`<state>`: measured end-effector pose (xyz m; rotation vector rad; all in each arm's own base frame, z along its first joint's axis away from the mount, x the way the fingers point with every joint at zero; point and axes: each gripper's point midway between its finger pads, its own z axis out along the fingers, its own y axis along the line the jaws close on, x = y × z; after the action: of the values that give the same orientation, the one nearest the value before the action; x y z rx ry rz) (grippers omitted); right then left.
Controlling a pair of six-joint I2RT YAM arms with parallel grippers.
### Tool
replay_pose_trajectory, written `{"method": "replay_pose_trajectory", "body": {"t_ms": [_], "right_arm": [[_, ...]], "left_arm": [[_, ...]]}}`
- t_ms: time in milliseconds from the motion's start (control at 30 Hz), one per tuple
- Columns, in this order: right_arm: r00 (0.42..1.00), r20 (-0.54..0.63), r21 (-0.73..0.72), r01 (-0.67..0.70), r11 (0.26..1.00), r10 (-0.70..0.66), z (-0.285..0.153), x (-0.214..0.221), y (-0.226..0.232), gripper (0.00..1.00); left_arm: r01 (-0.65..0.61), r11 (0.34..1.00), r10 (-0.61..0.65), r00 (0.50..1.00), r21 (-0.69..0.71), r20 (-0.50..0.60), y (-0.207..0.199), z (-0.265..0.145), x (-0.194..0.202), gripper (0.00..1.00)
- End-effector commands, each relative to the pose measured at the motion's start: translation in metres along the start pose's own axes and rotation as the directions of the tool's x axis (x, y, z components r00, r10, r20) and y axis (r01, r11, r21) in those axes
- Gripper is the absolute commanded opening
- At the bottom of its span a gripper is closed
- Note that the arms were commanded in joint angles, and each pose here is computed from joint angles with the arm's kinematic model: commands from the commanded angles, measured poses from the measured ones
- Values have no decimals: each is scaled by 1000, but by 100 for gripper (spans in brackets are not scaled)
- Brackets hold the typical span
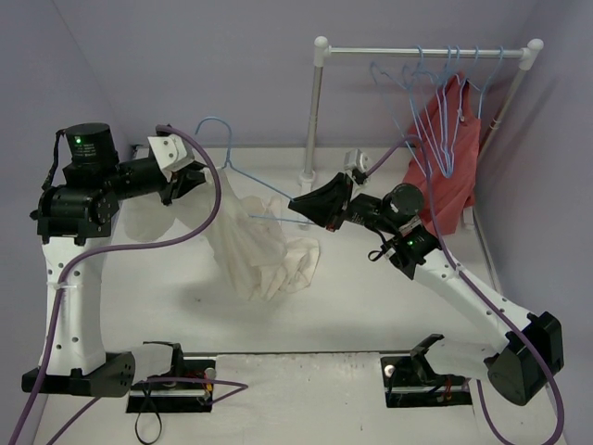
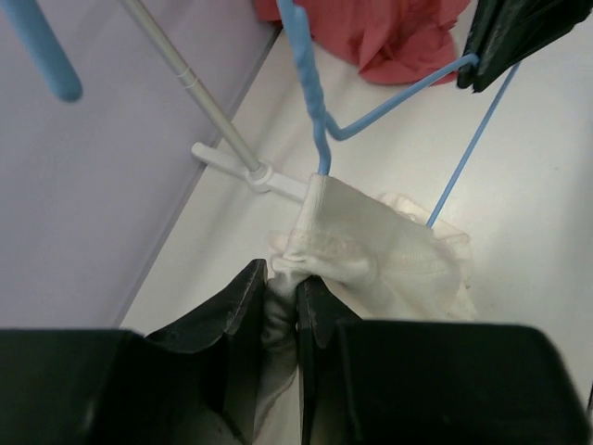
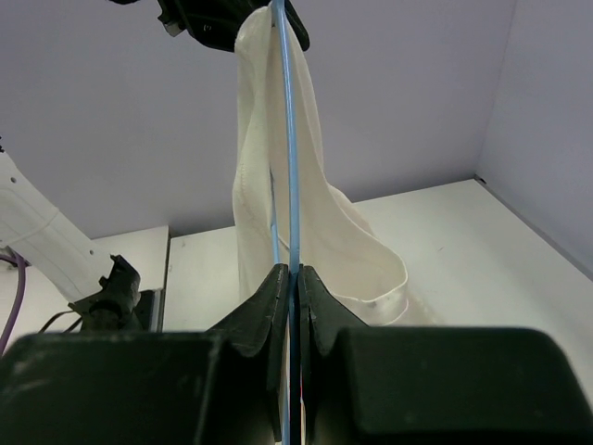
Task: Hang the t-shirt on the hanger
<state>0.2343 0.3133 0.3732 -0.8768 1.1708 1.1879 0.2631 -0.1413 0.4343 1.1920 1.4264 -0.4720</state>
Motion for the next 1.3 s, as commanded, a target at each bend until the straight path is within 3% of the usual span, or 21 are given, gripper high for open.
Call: {"method": "replay_pose_trajectory", "body": {"t_ms": [0, 433, 600, 767, 800, 867, 933, 1133, 1267], "right_arm": [[976, 170, -25, 143, 989, -136, 7, -64, 13, 0], [985, 128, -9, 114, 993, -112, 12, -49, 2, 0], [996, 36, 78, 82, 994, -85, 6, -19, -16, 3], [998, -43, 207, 44, 977, -36, -12, 11, -36, 32], [998, -50, 228, 41, 973, -30, -15, 12, -40, 33], [997, -75, 287, 26, 958, -5, -27, 21, -48, 52], [997, -82, 364, 17, 931, 14, -45, 20, -59, 60], [999, -27, 604, -10, 797, 33, -104, 3, -87, 69], [999, -36, 664, -2, 748, 34, -122, 3, -88, 69]], "left_arm": [[25, 984, -52, 987, 177, 149, -34, 3, -33, 0], [51, 963, -90, 986, 265, 138, -54, 18, -21, 0], [38, 981, -54, 995, 192, 83, -50, 16, -3, 0], [30, 998, -33, 998, 60, 46, -36, 19, 19, 0], [32, 999, -34, 998, 44, 45, -34, 20, 22, 0], [39, 999, -40, 998, 13, 42, -28, 22, 23, 0], [38, 999, -38, 999, -21, 35, -19, 27, 20, 0], [-18, 991, 16, 1000, -129, -13, 8, 65, -10, 0], [-41, 987, 45, 999, -153, 22, 15, 86, -49, 0]]}}
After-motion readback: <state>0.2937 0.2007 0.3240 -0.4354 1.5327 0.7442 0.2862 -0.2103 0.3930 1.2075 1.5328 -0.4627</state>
